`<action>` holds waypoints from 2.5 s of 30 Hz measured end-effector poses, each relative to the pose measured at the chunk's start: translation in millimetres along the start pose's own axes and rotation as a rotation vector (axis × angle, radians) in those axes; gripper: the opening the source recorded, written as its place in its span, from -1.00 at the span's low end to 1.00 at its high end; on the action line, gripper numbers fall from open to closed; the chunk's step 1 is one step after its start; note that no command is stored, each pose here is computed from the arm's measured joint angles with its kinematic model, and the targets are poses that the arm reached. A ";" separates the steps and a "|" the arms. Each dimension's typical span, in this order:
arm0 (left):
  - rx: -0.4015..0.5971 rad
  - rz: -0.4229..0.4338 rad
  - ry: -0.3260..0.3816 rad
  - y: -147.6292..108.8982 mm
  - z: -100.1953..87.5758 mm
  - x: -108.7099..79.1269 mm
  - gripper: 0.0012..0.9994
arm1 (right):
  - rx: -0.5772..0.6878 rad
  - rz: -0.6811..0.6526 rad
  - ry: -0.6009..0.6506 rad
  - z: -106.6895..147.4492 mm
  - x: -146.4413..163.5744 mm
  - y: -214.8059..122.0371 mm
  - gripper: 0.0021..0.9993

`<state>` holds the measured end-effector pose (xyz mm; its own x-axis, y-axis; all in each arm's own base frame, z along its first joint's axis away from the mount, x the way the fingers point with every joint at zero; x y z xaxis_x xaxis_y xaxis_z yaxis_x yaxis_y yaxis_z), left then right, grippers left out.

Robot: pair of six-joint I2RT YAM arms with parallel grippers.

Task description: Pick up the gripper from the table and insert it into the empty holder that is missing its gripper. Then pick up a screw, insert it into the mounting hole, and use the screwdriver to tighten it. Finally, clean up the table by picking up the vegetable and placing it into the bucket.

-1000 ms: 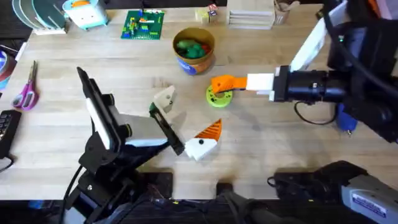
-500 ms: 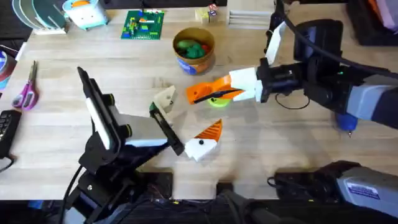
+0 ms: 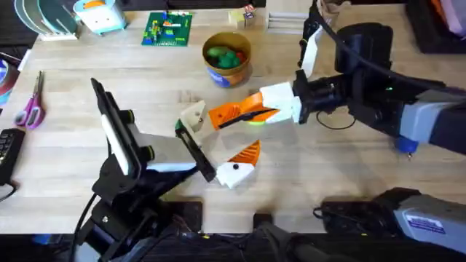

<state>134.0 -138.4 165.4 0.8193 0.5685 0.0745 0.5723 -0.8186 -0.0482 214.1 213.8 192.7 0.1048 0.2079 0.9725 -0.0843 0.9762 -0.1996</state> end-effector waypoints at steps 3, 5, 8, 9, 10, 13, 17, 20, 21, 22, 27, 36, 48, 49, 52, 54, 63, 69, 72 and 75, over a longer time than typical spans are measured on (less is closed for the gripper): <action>0.000 0.000 0.000 0.0 0.1 0.0 0.98 | 0.006 0.005 0.004 1.6 -0.2 3.5 -0.98; 0.000 0.000 0.000 0.0 0.1 0.0 0.99 | 0.005 0.006 -0.004 1.4 0.3 5.8 -0.98; 0.000 0.000 0.000 0.0 0.0 0.0 0.99 | -0.006 -0.005 -0.036 -0.7 5.4 8.3 -0.98; 0.000 -0.001 0.000 0.0 -0.1 0.2 0.99 | -0.012 -0.007 -0.043 -1.5 6.6 8.7 -0.98; 0.000 -0.001 0.001 0.0 0.0 0.2 0.99 | -0.020 -0.006 -0.043 -2.6 6.8 8.8 -0.98; 0.000 0.000 0.000 0.0 0.0 0.1 0.99 | -0.038 -0.002 -0.039 -5.9 5.8 9.3 -0.98; 0.001 -0.005 -0.008 0.0 0.2 0.6 0.99 | -0.034 -0.001 -0.037 -9.7 1.7 14.4 -0.98; 0.005 -0.032 -0.012 -0.1 0.8 4.0 0.99 | -0.025 -0.012 -0.072 -12.6 1.4 21.7 -0.98; 0.006 -0.042 -0.013 -0.2 1.0 5.4 0.99 | -0.023 -0.015 -0.083 -13.7 0.9 24.4 -0.98; 0.007 -0.049 -0.014 -0.3 1.2 6.3 0.99 | -0.018 -0.018 -0.090 -14.3 0.1 27.3 -0.98; 0.009 -0.060 -0.029 -0.4 1.5 7.7 0.99 | 0.011 -0.015 -0.092 -13.3 -6.1 37.8 -0.99; 0.006 -0.035 -0.039 -0.1 1.1 4.4 0.99 | 0.049 -0.017 -0.097 -7.9 -6.9 45.7 -0.99; 0.014 -0.040 -0.057 0.3 2.7 5.1 0.99 | -0.034 0.011 -0.037 -17.0 -8.4 48.9 -0.99; 0.014 -0.040 -0.058 0.3 2.7 5.1 0.99 | -0.044 0.014 -0.032 -18.0 -8.4 49.2 -0.99; 0.015 -0.040 -0.061 0.3 2.7 5.1 0.99 | -0.069 0.019 -0.023 -21.3 -7.1 50.0 -0.99; 0.014 -0.040 -0.061 0.3 2.7 5.2 0.99 | -0.083 0.021 -0.021 -23.5 -5.6 50.5 -0.99; 0.017 -0.074 -0.066 -0.4 3.3 10.1 0.99 | -0.128 0.044 -0.039 -23.1 -1.3 64.0 -0.99; 0.020 -0.102 -0.077 -0.8 4.0 13.7 0.99 | -0.184 0.063 -0.058 -24.7 0.6 72.5 -0.99; 0.020 -0.102 -0.078 -0.8 4.1 13.8 0.99 | -0.192 0.066 -0.057 -25.1 0.7 73.4 -0.99; 0.020 -0.104 -0.079 -0.8 4.1 14.0 0.99 | -0.195 0.067 -0.058 -25.3 0.6 73.6 -0.99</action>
<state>145.1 -129.4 162.4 0.7553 0.6554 0.0017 0.6541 -0.7536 -0.0646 233.0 287.3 175.6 0.0480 0.2740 0.9605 0.1048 0.9550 -0.2776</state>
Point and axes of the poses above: each hand's point on the last joint's axis, 136 mm out from that joint toward the fingers, its own y axis out along the fingers, its own x axis along the line the jaws close on, z = x × y, the point moved 5 cm from there along -y, back along the fingers, and after that the axes turned 9 degrees about y, right-handed, at the moved point
